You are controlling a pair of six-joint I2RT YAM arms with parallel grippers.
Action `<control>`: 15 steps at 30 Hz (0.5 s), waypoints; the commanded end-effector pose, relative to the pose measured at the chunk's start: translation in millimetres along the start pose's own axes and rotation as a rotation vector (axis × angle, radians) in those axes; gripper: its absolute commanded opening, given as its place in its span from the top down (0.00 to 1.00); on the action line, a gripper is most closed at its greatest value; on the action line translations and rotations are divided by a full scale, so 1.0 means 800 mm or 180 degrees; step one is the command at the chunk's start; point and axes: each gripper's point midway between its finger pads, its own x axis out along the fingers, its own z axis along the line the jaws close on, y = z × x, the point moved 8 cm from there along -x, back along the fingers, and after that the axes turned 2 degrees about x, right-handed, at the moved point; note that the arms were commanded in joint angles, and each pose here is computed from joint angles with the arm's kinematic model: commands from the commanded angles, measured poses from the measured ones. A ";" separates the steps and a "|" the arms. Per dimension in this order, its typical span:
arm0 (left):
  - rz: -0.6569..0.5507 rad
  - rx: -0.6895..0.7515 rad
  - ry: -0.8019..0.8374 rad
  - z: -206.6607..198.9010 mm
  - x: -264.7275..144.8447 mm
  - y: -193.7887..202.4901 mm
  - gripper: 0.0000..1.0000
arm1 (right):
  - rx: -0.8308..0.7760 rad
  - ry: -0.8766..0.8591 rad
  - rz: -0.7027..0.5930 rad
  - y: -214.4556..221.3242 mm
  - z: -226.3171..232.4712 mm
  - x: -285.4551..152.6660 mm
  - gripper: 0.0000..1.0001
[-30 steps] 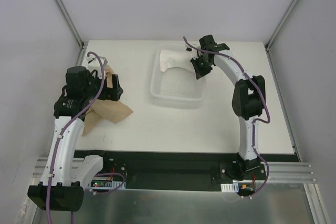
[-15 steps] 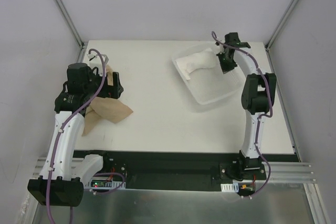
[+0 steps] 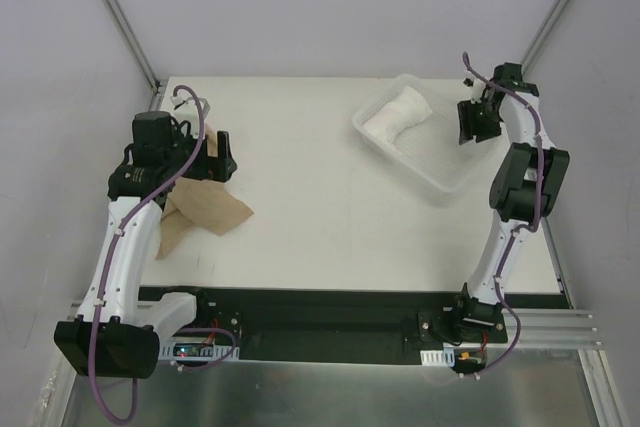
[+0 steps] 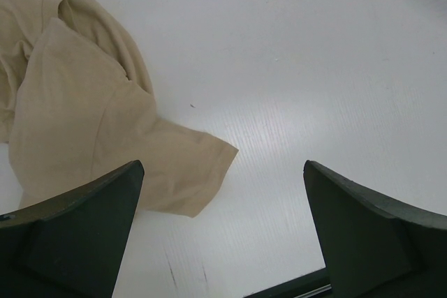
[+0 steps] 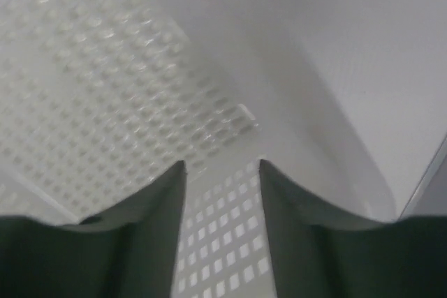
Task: Roll the t-shirts
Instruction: Move the bin to the corner of the board.
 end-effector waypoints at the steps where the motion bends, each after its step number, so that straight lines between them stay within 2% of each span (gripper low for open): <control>1: -0.0149 0.0100 0.0073 -0.003 -0.011 -0.018 0.01 | -0.0557 -0.1084 -0.0691 -0.014 0.077 -0.132 0.40; 4: -0.0146 0.0100 0.0102 -0.004 -0.011 -0.016 0.01 | -0.0959 -0.1411 -0.0737 0.004 0.112 -0.164 0.30; 6: -0.0157 0.0094 0.0136 -0.006 -0.011 -0.015 0.01 | -0.1151 -0.1576 -0.0526 0.029 0.139 -0.157 0.22; 8: -0.0154 0.0078 0.0156 -0.007 -0.011 -0.013 0.01 | -0.1329 -0.1638 -0.0316 0.050 0.153 -0.147 0.17; 12: -0.0182 0.0069 0.0184 -0.009 -0.014 -0.013 0.01 | -0.1485 -0.1530 -0.0016 0.065 0.173 -0.119 0.16; 15: -0.0223 0.0098 0.0167 -0.010 -0.019 -0.012 0.01 | -0.1572 -0.1392 0.0058 0.061 0.175 -0.101 0.15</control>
